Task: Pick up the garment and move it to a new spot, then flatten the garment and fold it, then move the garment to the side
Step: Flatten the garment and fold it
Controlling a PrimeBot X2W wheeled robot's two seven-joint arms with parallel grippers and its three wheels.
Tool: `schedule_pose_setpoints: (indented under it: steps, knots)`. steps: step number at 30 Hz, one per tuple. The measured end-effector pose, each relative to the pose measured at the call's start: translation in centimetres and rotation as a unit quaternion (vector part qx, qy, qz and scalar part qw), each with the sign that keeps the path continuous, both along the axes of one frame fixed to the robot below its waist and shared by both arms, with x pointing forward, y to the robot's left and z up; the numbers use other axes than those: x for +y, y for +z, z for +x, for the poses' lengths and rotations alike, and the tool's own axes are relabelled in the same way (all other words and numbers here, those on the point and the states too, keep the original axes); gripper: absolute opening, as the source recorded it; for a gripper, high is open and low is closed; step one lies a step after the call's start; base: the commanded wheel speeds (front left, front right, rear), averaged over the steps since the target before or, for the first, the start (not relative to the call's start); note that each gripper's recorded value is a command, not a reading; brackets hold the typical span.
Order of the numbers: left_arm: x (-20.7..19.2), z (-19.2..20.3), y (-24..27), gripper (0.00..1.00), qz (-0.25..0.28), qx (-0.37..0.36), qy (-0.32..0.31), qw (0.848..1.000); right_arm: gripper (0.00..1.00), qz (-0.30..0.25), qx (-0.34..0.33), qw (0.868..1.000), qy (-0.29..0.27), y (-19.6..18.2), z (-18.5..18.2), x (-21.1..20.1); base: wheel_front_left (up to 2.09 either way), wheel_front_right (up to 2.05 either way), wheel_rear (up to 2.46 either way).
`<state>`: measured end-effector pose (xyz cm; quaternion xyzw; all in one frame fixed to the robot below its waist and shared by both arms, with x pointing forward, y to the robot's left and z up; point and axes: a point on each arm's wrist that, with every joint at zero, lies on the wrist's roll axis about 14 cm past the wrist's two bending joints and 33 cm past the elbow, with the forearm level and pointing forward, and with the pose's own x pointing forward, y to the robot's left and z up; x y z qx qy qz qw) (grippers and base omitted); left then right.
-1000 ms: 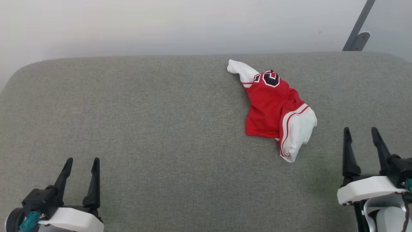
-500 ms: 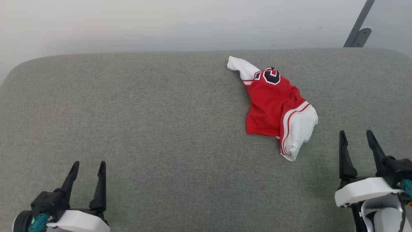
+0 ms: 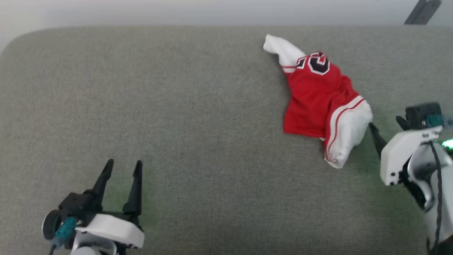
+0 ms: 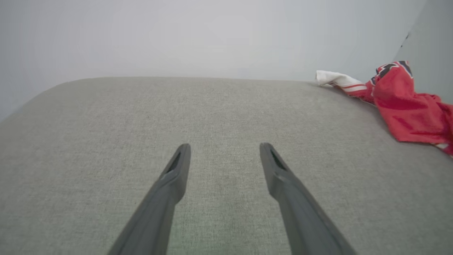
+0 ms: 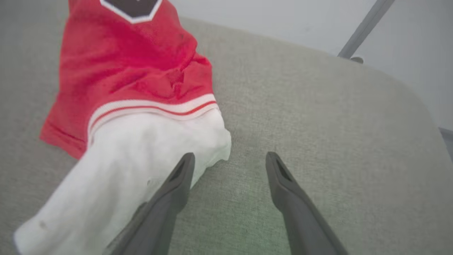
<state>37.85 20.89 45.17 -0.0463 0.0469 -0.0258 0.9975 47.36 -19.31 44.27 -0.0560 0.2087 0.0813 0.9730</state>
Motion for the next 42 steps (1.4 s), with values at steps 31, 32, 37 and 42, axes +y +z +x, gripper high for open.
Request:
schedule_pose_setpoints:
  steps: [31,32,37,42]
  knots:
    - [-0.7,3.0,-3.6,1.00,-0.033,0.045,0.006,0.998,0.00,-0.077,0.200,0.970,0.111,-6.7,3.2,3.5,0.00,0.00,0.00]
    - [-0.7,3.1,-3.6,1.00,-0.033,0.045,0.006,0.998,0.00,-0.076,0.197,0.971,0.110,-6.6,3.3,3.5,0.00,0.00,0.00]
    - [-1.1,3.5,-3.7,1.00,-0.035,0.043,-0.001,0.998,0.00,-0.081,0.181,0.976,0.088,-5.9,3.6,1.7,0.00,0.00,0.00]
    - [-2.2,4.1,-3.9,1.00,-0.037,0.044,-0.022,0.998,0.00,-0.112,0.167,0.979,0.030,-4.7,3.3,-4.0,0.00,0.00,0.00]
